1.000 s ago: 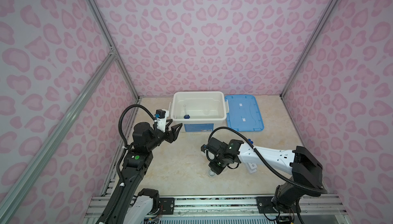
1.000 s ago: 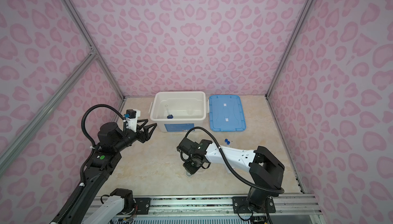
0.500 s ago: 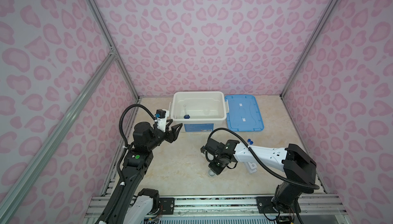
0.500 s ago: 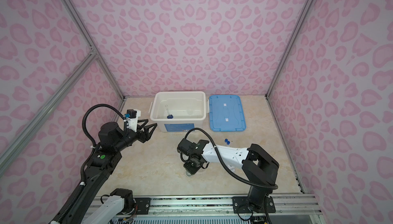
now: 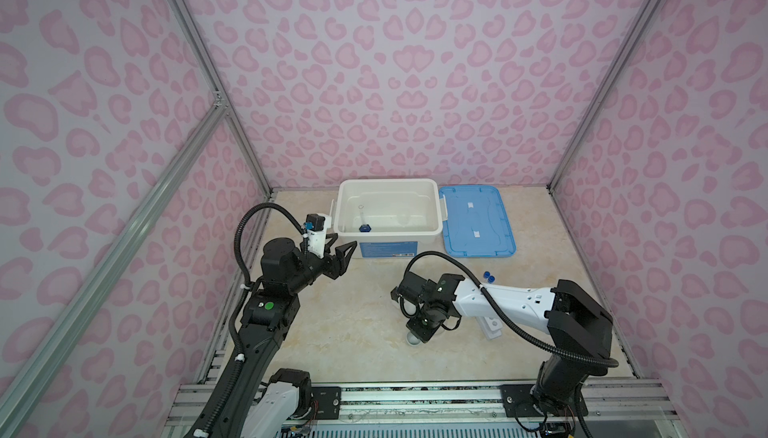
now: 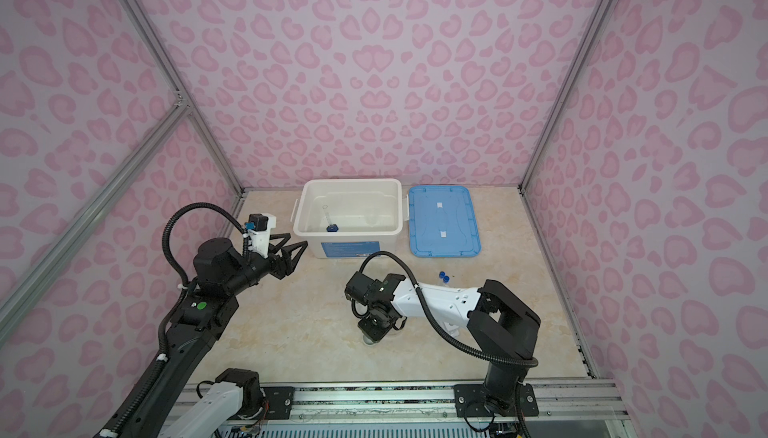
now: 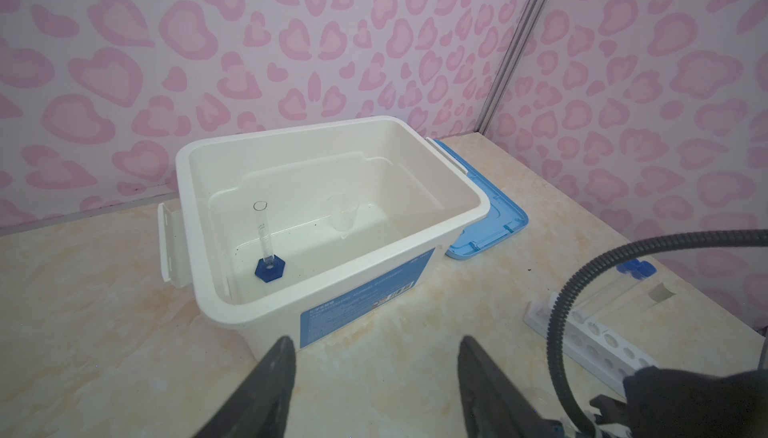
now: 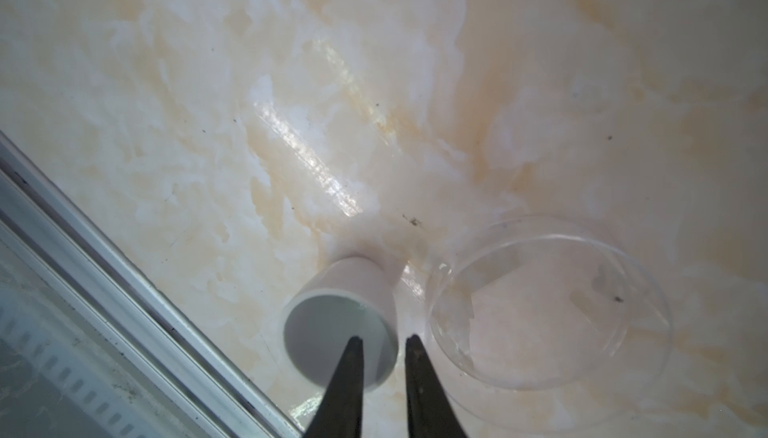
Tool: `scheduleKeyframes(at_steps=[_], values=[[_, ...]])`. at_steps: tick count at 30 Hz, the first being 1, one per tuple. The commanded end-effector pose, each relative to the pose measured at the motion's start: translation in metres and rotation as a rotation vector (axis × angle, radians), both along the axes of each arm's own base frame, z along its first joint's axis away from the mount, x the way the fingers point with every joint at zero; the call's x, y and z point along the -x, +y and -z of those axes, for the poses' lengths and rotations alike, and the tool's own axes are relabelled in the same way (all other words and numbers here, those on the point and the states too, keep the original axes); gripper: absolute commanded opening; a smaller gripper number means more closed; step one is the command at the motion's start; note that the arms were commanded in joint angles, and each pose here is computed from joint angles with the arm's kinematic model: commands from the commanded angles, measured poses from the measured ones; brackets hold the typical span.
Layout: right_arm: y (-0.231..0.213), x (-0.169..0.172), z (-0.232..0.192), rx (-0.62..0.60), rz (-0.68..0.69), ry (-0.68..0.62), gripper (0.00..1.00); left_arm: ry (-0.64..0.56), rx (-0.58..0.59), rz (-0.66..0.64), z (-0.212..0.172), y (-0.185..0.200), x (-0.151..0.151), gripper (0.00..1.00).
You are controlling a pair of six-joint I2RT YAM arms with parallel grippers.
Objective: Organize the chemistry lab equipment
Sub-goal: 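Lower the right gripper and close it on the crucible's rim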
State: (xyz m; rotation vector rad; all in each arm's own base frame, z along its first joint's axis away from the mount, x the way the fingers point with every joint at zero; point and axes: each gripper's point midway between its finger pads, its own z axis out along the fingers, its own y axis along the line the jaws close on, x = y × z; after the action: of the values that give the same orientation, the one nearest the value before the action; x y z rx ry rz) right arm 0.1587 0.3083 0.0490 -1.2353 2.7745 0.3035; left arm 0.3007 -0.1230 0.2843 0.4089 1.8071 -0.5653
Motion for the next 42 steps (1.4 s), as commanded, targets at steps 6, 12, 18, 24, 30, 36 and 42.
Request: scheduleKeyframes(at_steps=[6,12,18,24,30,36,42], values=[[-0.001,0.003,0.006,0.032,-0.024,-0.004,0.18,-0.023,-0.006,-0.003,-0.003,0.001,-0.001,0.64],[-0.001,0.004,0.007,0.045,-0.031,-0.011,0.17,-0.023,-0.007,-0.003,-0.003,0.001,-0.001,0.64],[0.001,0.006,0.009,0.06,-0.042,-0.017,0.16,-0.023,-0.007,-0.005,-0.003,0.001,0.0,0.64],[0.002,0.007,0.009,0.066,-0.048,-0.019,0.16,-0.025,-0.007,-0.003,-0.004,0.001,0.0,0.64],[0.002,0.008,0.013,0.079,-0.053,-0.022,0.16,-0.024,-0.008,-0.005,-0.003,0.001,0.0,0.64],[0.006,0.008,0.015,0.075,-0.053,-0.026,0.16,-0.023,-0.008,-0.003,-0.003,0.001,0.0,0.64],[0.009,0.01,0.015,0.078,-0.065,-0.028,0.12,-0.023,-0.008,-0.003,-0.003,0.001,0.0,0.64]])
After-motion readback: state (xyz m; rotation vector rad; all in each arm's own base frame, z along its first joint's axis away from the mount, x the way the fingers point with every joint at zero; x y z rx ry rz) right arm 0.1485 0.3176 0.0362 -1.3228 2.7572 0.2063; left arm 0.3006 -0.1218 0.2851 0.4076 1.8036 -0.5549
